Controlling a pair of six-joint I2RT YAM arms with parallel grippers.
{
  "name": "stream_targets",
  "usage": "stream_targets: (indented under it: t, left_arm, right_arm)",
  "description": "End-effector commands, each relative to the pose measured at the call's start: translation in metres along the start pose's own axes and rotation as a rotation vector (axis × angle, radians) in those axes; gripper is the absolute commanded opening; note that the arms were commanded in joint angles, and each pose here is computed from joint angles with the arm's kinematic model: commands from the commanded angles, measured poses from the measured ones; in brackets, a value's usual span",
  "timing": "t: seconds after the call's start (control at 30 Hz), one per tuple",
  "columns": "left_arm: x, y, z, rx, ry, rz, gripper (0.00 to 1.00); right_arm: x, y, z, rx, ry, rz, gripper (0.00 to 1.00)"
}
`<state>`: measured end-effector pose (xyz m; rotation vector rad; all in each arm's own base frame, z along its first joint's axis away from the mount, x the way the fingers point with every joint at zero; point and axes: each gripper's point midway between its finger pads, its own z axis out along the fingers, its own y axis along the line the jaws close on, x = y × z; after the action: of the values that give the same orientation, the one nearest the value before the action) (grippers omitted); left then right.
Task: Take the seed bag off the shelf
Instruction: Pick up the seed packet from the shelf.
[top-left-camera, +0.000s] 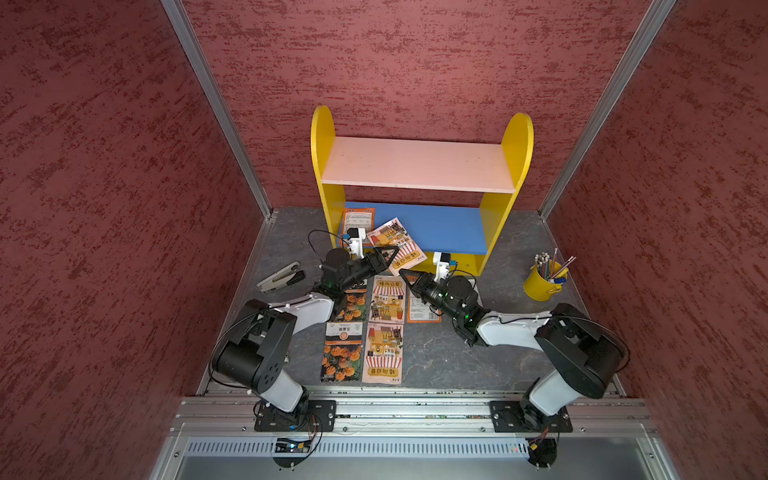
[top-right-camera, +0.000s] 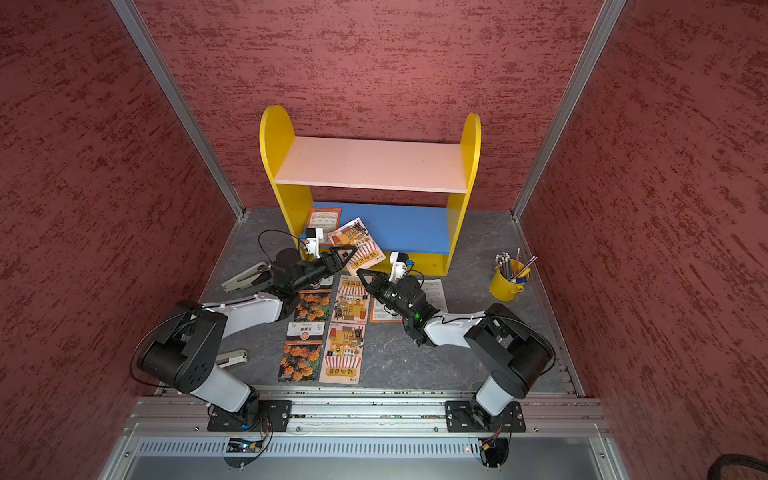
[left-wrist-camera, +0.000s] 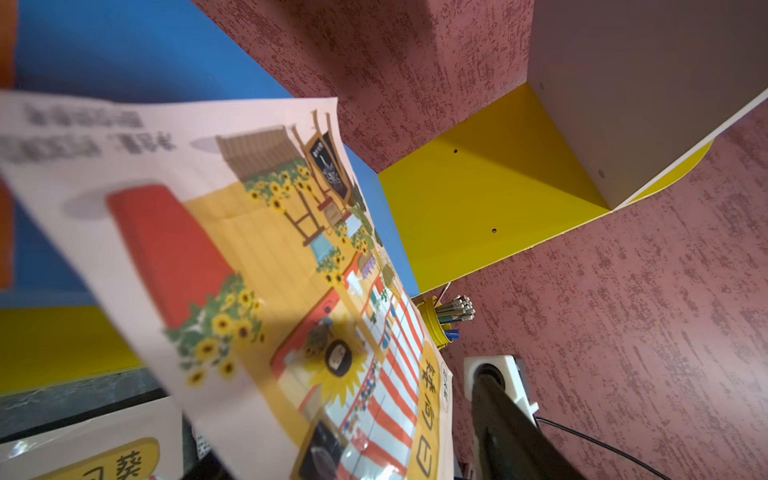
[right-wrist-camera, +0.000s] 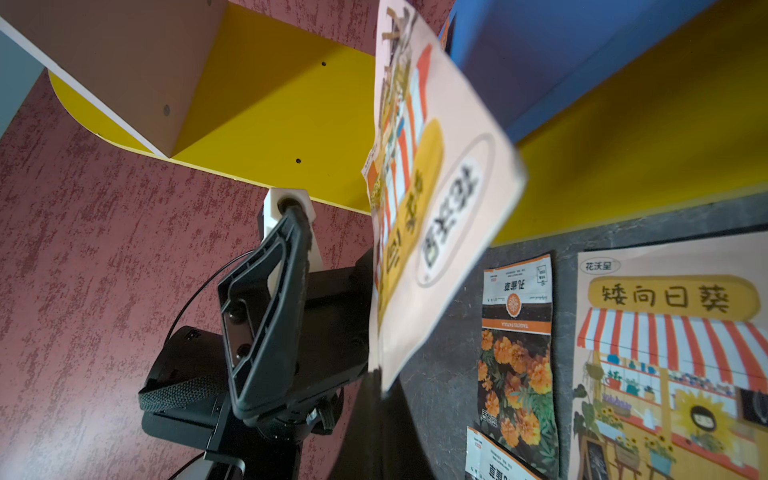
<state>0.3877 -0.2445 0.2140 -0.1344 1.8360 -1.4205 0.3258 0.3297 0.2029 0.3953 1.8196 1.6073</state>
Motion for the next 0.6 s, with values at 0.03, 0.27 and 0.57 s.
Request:
stream_targets:
  t: [0.03,0.27,0.57]
  left_arm:
    - [-0.015,-0.024,0.003,0.078,-0.031,0.031,0.42]
    - [-0.014,-0.031,0.002,0.098,0.001,0.032,0.0]
    - [-0.013,-0.044,-0.018,0.105,0.069,0.091,0.0]
  right_arm:
    - [0.001,0.009,-0.004,-0.034,-0.013,-0.029,0.0]
    - [0.003,0.012,-0.003,-0.049,-0.005,-0.038,0.05]
    - [0.007,0.011,-0.021,-0.003,0.054,-0.152,0.68]
